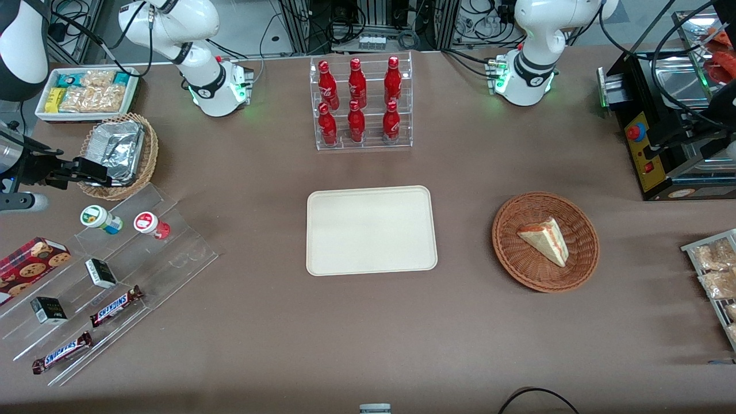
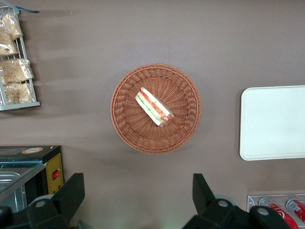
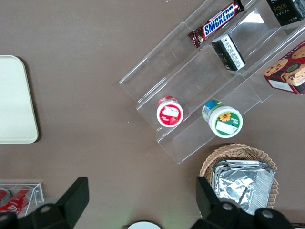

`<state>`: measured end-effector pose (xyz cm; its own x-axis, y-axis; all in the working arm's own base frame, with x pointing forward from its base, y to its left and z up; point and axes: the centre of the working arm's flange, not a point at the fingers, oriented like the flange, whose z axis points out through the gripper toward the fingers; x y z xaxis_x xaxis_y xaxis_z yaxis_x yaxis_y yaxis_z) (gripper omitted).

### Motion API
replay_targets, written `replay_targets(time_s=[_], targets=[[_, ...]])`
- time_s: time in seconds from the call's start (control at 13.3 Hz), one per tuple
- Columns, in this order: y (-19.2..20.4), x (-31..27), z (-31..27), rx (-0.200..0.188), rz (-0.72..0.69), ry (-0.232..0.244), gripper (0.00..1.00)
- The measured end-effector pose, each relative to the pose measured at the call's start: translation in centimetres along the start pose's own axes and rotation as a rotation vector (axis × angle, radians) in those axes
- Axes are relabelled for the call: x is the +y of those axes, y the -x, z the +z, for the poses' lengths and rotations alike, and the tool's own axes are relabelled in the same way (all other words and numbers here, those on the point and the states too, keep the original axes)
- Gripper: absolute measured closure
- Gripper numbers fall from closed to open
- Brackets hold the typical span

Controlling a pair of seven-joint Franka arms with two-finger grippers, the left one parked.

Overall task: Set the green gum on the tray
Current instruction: 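Move the right gripper down toward the green-lidded gum tub on the acrylic stand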

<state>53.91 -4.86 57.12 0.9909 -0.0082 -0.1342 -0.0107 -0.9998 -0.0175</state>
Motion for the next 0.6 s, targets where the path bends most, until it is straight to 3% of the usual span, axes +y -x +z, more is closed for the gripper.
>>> replay_targets(time_s=[0.38,0.6], targets=[[-0.1,0.7,0.2,0.002,0.004,-0.001,0.0],[-0.7,1.4,2.2,0.011,-0.096,-0.001,0.0]])
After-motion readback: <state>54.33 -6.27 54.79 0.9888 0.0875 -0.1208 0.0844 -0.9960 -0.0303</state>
